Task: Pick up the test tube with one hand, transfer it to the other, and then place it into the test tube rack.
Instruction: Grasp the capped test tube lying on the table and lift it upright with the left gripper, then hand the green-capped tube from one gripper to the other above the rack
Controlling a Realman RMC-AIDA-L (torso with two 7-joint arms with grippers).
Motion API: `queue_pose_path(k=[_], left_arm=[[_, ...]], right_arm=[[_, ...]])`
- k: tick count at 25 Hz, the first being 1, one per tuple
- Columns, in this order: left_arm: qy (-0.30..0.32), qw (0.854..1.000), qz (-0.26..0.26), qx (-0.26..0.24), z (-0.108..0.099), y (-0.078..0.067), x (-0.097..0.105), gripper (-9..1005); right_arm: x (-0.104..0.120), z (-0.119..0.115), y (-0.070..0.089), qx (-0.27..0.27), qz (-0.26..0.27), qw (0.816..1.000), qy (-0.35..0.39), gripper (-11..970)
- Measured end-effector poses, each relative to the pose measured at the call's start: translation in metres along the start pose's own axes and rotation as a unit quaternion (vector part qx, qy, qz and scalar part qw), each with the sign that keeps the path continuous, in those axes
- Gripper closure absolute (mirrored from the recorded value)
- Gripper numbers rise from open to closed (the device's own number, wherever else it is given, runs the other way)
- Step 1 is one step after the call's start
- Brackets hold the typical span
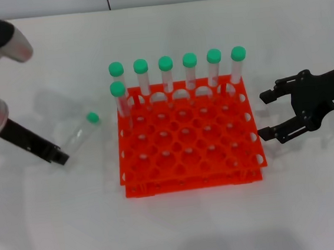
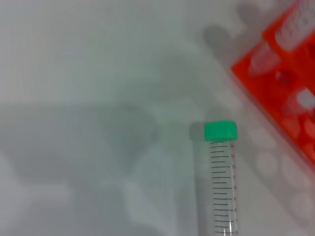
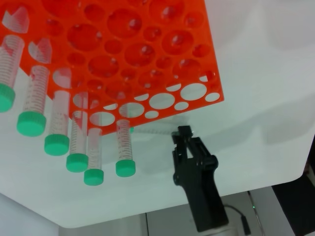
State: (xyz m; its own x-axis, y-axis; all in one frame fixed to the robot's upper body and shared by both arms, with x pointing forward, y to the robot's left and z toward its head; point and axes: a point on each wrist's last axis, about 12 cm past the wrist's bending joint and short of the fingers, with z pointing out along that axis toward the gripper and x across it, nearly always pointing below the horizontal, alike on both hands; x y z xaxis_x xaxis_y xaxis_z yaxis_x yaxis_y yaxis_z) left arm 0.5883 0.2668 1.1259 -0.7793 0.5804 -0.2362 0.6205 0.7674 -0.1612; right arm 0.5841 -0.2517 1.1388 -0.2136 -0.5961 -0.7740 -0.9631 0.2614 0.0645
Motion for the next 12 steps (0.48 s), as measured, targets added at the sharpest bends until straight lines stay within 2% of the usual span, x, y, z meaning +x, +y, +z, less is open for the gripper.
queue_pose_path(k=[6,9,12], left_arm=[[-0.09,0.995,0.005,-0.05,-0.026,0.005,0.0,800],[-0.156,0.984,0.029,-0.083,-0.036,0.003,0.001,800],[-0.219,0.967,0.061,-0.113,-0.035,0.002,0.001,800]], right_arm=[[0.002,-0.001,0.001,0.0,0.003,1.0,0.0,90],[0.003,0.0,0.002,0.0,0.004,1.0,-0.001,90],[0.003,0.001,0.003,-0.001,0.004,1.0,-0.003,90]])
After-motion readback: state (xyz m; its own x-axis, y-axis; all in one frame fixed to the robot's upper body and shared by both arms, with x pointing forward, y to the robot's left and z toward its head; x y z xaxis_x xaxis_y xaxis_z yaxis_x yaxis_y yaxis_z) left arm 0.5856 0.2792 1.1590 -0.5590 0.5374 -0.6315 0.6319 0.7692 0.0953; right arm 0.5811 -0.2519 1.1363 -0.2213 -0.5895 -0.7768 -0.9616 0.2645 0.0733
